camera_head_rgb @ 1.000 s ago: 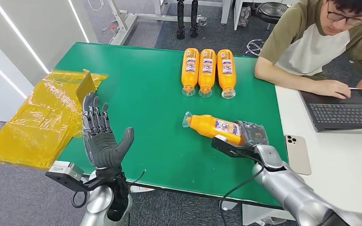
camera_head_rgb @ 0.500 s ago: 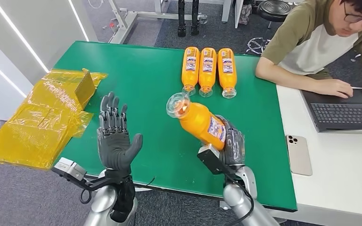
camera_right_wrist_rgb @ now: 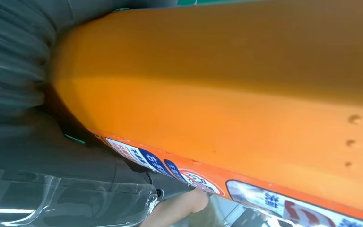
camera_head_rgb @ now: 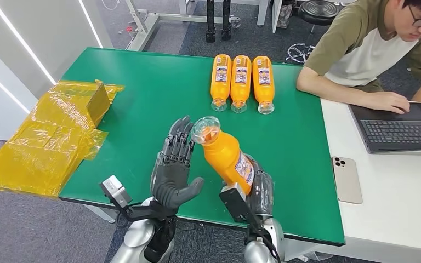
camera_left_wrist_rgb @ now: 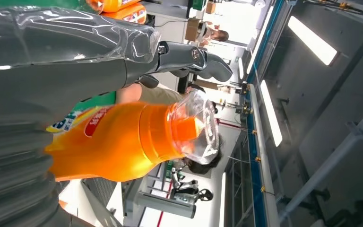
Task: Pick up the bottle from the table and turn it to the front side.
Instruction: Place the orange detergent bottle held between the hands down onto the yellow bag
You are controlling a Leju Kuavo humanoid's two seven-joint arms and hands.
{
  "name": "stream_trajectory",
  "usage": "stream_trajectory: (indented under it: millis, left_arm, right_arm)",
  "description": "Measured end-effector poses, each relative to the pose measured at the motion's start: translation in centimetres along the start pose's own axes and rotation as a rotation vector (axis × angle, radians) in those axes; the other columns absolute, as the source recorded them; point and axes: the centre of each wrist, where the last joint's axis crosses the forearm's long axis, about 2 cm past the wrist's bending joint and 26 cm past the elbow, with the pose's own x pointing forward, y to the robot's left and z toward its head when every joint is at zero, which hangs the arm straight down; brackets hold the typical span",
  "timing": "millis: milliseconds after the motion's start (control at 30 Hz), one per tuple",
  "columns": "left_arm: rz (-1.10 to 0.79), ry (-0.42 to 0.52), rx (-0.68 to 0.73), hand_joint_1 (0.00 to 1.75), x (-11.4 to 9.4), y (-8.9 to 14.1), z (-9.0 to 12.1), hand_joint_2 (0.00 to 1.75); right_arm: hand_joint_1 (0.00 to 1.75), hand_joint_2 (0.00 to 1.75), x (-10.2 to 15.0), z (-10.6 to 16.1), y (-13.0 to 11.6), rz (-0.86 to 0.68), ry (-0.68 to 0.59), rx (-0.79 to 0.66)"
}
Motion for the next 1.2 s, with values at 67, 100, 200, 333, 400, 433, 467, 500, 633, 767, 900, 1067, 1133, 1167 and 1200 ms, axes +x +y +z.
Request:
stream_trajectory:
  millis: [67,100,200,333,400,433,467,500,633,767,900,1067,1133,1167,1200]
  left_arm:
    - [0.003,0.010,-0.003,0.00,-0.2,0.0,0.1,1.75]
    - [0.004,0.015,-0.004,0.00,-0.3,0.0,0.2,1.75]
    - [0.006,0.028,-0.003,0.00,-0.6,0.1,0.3,1.75]
    - [0.003,0.042,0.002,0.00,-0.8,0.1,0.6,1.75]
    - [0.000,0.048,0.007,0.00,-0.9,0.2,0.6,1.75]
    - [-0.002,0.050,0.010,0.00,-1.0,0.2,0.7,1.75]
    - [-0.004,0.052,0.014,0.00,-1.0,0.3,0.7,1.75]
    - [-0.007,0.054,0.018,0.00,-1.0,0.4,0.8,1.75]
    - [-0.018,0.063,0.041,0.00,-1.2,0.8,1.1,1.75]
    - [-0.027,0.068,0.061,0.00,-1.2,1.2,1.3,1.75]
    - [-0.040,0.074,0.072,0.00,-1.3,1.5,1.5,1.75]
    - [-0.049,0.083,0.081,0.00,-1.4,1.8,1.8,1.75]
    - [-0.053,0.083,0.084,0.00,-1.5,1.9,1.9,1.75]
    - [-0.055,0.082,0.088,0.00,-1.5,2.0,1.9,1.75]
    - [-0.059,0.081,0.091,0.00,-1.5,2.0,1.9,1.75]
  right_arm:
    - [1.75,1.75,0.5,0.1,0.3,-0.001,-0.020,0.029]
    - [1.75,1.75,0.8,0.2,0.4,-0.001,-0.030,0.043]
    - [1.75,1.75,1.6,0.4,0.8,0.004,-0.061,0.082]
    - [1.75,1.75,2.3,0.4,1.1,0.012,-0.087,0.134]
    - [1.75,1.75,2.5,0.3,1.2,0.017,-0.086,0.155]
    - [1.75,1.75,2.6,0.3,1.3,0.022,-0.081,0.168]
    - [1.75,1.75,2.7,0.2,1.3,0.032,-0.069,0.186]
    - [1.75,1.75,2.7,0.1,1.4,0.046,-0.054,0.207]
    - [1.75,1.75,2.7,-0.6,1.4,0.097,-0.014,0.290]
    - [1.75,1.75,2.7,-1.0,1.7,0.109,-0.011,0.330]
    - [1.75,1.75,2.6,-1.3,1.8,0.120,-0.023,0.362]
    - [1.75,1.75,2.4,-1.5,1.8,0.125,-0.051,0.400]
    - [1.75,1.75,2.2,-1.6,1.9,0.117,-0.063,0.417]
    - [1.75,1.75,2.2,-1.7,1.9,0.112,-0.068,0.427]
    - [1.75,1.75,2.2,-1.7,2.0,0.106,-0.073,0.437]
